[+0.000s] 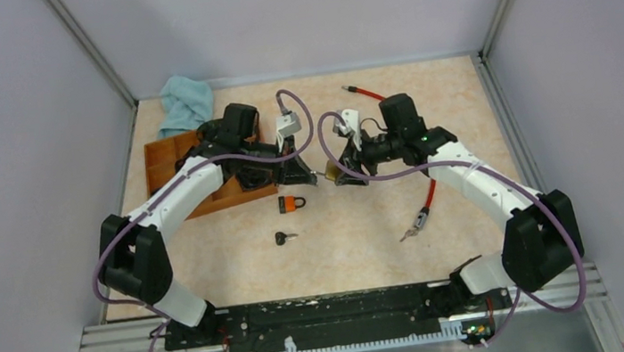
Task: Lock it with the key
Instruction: Lock the lock.
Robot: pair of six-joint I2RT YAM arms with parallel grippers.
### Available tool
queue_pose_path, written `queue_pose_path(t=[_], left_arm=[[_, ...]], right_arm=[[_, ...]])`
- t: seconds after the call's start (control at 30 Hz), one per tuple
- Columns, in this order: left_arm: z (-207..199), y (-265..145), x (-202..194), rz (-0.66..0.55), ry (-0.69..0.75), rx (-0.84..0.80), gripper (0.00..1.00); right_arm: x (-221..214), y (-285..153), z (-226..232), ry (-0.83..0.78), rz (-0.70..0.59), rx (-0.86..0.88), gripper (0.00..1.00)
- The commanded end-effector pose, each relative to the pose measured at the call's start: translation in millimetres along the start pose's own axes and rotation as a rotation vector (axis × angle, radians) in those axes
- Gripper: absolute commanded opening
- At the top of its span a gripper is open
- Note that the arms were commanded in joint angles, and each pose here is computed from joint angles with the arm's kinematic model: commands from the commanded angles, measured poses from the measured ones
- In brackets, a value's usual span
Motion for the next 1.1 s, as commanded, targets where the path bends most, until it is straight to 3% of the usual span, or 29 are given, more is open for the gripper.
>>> queue_pose_path(t=[0.0, 0.07, 0.2, 0.37, 0.53, 0.83, 1.07], left_arm=[[-9, -6, 19, -0.060, 0.108, -0.018, 0.00], [-10, -6, 22, -0.080, 0.116, -0.014, 0.00], [-8, -6, 26, -0.101, 0.110, -0.008, 0.00], [-6, -10, 33, -0.124, 0.085, -0.005, 0.00], [-7, -14, 39, -0.151, 0.074, 0.002, 0.00], [-12, -18, 52, -0.198, 0.084, 0.003, 0.00], [-17, -21, 63, -0.231, 0.090, -0.009, 0.00]], right_arm=[[26, -4, 14, -0.079, -0.106, 0.071, 0.00], [27, -4, 15, -0.073, -0.110, 0.075, 0.05], [29, -5, 15, -0.070, -0.116, 0.068, 0.34], [31, -8, 15, -0.078, -0.125, 0.046, 0.60], [36, -12, 15, -0.095, -0.138, 0.009, 0.74], [40, -17, 16, -0.106, -0.154, -0.006, 0.77], [39, -13, 18, -0.080, -0.174, 0.027, 0.66]])
Point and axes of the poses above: each gripper's point midway between its finger pads, its own y axis out along the fingers, its own z axis along the line the jaws close on, x = y × z, the point moved 6 cm from there along -y, back along the fingers, and after that the axes turned 11 degrees about y, right-handed, at the moved point
